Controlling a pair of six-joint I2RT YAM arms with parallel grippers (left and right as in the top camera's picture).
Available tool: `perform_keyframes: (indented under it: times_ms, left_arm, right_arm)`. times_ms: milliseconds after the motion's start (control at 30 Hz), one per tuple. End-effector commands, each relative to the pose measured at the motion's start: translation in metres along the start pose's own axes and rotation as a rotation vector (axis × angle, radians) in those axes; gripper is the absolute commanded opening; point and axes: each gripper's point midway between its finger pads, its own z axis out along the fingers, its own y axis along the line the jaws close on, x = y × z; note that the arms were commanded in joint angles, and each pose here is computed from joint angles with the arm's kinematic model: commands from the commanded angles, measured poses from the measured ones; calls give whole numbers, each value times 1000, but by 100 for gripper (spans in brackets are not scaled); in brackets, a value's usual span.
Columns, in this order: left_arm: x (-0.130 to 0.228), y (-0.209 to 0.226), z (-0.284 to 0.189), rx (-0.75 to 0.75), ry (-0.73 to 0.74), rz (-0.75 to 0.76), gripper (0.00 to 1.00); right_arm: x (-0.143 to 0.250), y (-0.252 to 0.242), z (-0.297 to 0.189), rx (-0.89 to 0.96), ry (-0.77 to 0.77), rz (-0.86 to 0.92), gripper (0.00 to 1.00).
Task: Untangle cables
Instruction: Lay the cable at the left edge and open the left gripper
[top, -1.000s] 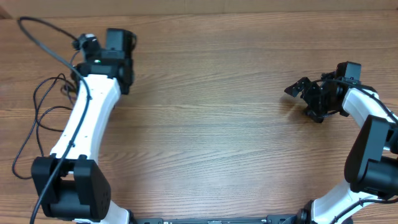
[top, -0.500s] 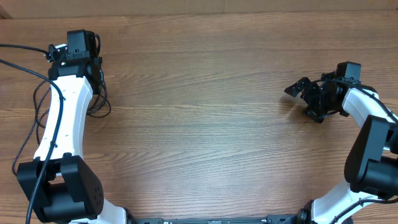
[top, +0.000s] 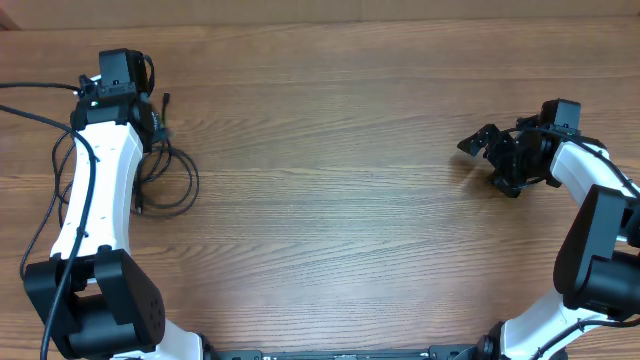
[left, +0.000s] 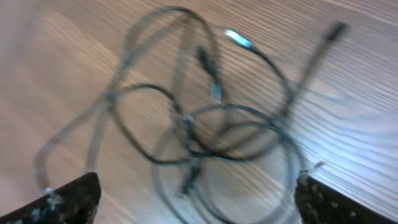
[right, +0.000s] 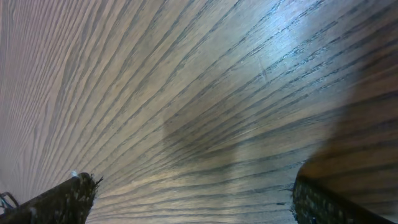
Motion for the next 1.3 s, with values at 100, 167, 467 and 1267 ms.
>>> perform_keyframes:
  times_ms: [100,167,467,1267]
  left_arm:
    - [23,-76,-21,475,125,146,100]
    - [30,-92,-29,582,153,187,100]
    - [31,-92,-29,581,158,185,100]
    - [31,-92,-29,581,158,186,100]
  right_arm:
    - [4,-7,5,18,12,16,100]
    - [4,-7,5,18,12,16,100]
    - [4,-7,5,18,12,16,100]
    - [4,-7,5,18,12,16,100]
